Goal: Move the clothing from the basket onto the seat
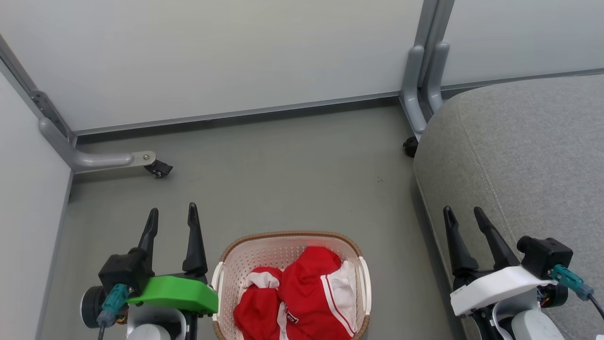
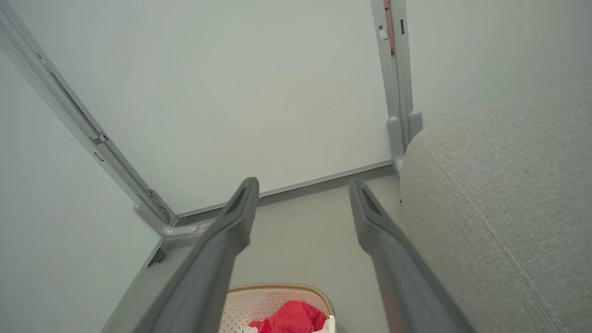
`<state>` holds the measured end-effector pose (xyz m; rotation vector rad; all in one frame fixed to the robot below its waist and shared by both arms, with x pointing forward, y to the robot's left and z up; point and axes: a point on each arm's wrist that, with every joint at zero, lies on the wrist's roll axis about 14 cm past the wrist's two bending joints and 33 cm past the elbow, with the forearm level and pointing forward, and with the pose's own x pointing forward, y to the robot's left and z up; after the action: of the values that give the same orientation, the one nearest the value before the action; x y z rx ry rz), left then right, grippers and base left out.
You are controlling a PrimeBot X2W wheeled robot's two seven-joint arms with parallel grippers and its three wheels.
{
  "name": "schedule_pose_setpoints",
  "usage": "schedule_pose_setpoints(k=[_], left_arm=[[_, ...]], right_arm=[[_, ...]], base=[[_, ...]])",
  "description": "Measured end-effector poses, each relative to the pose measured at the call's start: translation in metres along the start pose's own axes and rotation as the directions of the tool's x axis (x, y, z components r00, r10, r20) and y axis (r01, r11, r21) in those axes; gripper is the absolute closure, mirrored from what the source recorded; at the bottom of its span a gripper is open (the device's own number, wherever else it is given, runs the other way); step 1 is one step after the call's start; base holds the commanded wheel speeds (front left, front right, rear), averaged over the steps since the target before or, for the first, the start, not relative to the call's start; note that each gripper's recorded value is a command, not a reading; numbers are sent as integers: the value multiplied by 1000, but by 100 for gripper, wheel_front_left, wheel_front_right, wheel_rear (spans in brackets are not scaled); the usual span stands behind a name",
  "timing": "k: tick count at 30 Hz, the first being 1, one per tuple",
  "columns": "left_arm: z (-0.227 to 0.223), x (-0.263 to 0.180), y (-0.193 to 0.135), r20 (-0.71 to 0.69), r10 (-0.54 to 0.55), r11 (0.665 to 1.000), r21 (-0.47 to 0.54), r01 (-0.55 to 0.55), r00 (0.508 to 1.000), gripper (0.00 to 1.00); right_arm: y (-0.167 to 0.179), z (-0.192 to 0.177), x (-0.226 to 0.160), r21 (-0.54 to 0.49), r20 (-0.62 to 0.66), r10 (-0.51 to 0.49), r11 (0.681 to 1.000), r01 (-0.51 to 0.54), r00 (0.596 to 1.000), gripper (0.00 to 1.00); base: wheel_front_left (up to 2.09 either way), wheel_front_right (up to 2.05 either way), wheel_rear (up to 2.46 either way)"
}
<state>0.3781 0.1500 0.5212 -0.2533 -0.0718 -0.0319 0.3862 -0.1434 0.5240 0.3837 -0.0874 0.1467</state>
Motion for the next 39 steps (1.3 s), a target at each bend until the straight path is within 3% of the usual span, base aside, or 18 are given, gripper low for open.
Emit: schedule_pose_setpoints(k=[30,39], left_arm=[[2,-2,-14,42,-64,982,181,55,997,0],[3,-4,-16,50,-75,980,188,64,996,0]], right_arm=[[15,-7,2,-215,-6,77,974,-77,997,0],[16,-6,1,-248,-5,86,965,-85,996,0]], base=[[0,0,0],[0,0,0]])
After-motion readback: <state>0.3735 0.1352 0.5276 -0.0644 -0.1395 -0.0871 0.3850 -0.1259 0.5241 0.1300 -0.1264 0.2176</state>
